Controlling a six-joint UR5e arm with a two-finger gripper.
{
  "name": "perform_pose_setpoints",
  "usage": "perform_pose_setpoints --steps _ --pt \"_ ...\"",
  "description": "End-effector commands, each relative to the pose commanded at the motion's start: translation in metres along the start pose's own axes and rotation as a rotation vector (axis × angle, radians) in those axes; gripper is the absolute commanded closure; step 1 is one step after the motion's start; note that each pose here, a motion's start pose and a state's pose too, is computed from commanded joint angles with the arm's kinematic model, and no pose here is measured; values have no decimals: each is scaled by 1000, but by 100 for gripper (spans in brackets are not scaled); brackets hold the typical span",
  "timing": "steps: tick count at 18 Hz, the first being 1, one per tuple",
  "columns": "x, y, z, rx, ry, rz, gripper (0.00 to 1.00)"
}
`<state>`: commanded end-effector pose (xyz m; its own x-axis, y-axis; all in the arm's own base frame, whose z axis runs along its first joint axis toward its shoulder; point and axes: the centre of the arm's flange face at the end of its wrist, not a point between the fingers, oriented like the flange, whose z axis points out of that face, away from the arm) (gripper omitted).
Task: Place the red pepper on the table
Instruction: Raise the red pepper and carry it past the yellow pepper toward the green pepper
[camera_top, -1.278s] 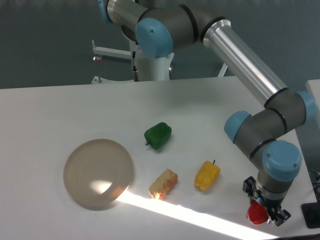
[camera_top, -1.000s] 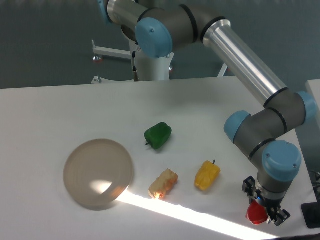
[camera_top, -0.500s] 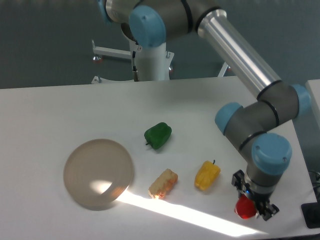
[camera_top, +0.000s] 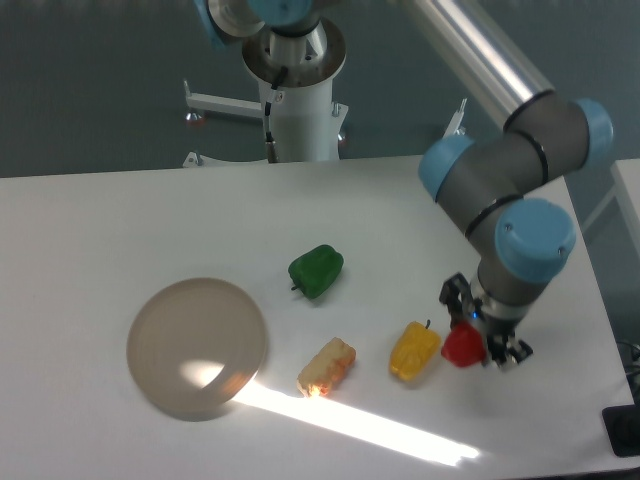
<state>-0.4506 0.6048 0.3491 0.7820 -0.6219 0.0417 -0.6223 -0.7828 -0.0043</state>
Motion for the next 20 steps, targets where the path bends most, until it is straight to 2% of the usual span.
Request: perform_pose_setpoints --steps 4,6,11,13,20 --pt "26 14 10 -7 47 12 43" --pt "40 30 25 -23 85 42 43" --pt "69 46 53 -16 143 85 43" --pt "76 48 63 -21 118 85 43" --pt "91 51 86 -20 163 79 43"
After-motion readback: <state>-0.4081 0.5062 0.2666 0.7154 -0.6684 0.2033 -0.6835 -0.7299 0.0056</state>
